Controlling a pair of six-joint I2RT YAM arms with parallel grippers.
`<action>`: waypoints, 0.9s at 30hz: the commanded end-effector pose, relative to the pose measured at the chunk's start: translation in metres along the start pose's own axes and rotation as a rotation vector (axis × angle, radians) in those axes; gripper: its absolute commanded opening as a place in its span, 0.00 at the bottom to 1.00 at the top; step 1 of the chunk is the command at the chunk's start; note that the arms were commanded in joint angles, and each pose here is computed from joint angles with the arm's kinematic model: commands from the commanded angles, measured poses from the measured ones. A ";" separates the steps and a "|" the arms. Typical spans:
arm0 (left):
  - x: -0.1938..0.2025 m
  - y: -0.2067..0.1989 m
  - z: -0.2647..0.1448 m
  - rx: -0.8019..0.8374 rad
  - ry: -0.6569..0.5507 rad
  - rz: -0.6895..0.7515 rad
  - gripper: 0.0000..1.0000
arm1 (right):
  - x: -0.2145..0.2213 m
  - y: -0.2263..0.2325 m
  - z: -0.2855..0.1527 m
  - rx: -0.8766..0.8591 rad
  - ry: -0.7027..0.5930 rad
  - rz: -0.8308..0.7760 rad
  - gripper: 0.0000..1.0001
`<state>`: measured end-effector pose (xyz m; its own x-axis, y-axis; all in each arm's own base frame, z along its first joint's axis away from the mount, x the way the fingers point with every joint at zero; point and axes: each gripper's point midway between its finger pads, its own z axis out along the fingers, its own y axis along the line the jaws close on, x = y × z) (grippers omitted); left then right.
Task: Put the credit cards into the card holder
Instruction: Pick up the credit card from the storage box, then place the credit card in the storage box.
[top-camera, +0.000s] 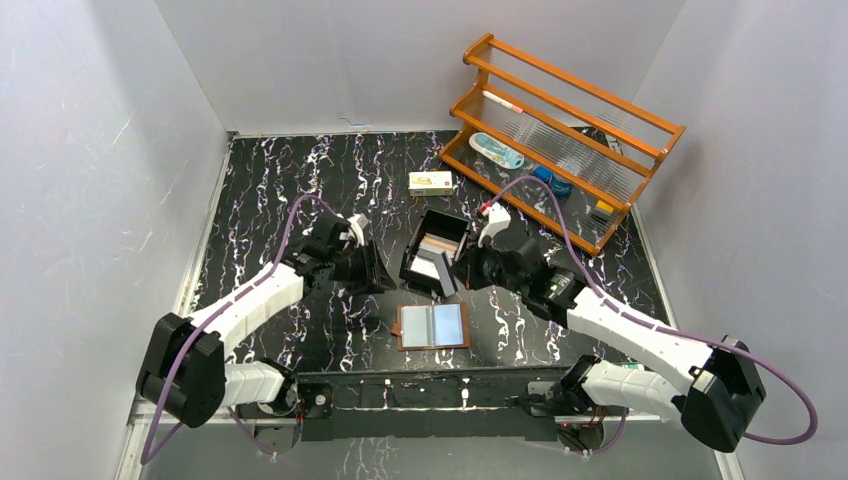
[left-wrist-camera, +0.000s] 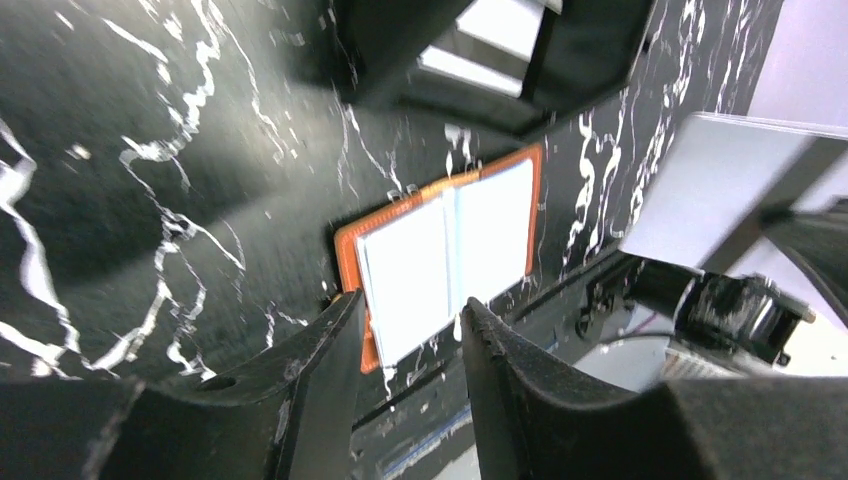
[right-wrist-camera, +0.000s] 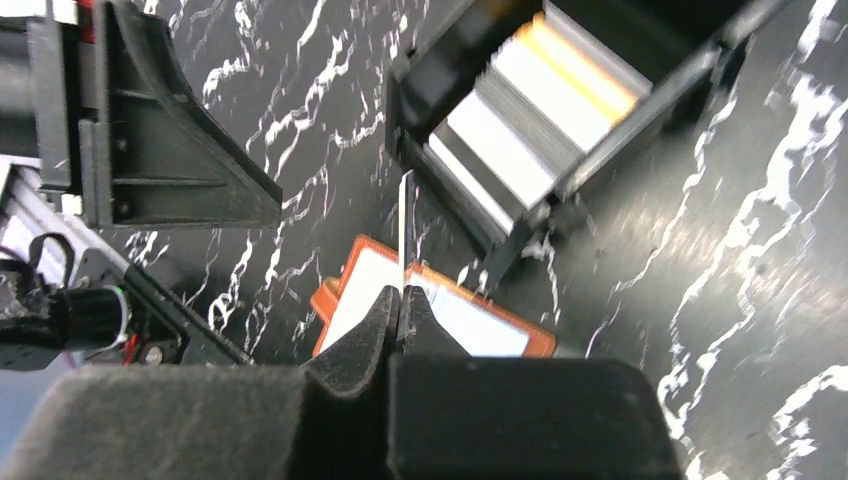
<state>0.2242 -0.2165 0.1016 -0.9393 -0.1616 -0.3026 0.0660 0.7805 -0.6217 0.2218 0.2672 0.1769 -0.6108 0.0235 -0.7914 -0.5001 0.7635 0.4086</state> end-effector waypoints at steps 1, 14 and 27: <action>0.021 -0.016 -0.003 0.100 0.041 -0.020 0.39 | -0.005 0.024 -0.006 -0.108 -0.042 0.224 0.00; 0.019 -0.027 -0.005 0.142 0.037 -0.039 0.41 | -0.043 0.002 0.008 0.075 -0.094 0.131 0.00; 0.019 -0.023 -0.007 0.114 0.038 -0.027 0.43 | -0.046 -0.047 0.087 0.190 0.184 0.033 0.07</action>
<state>0.2042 -0.2321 0.1058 -0.9529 -0.1732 -0.2488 0.0541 0.7103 -0.7018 0.3165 0.2826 0.1572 -0.7208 0.0323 -0.6924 -0.3168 0.8731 0.3705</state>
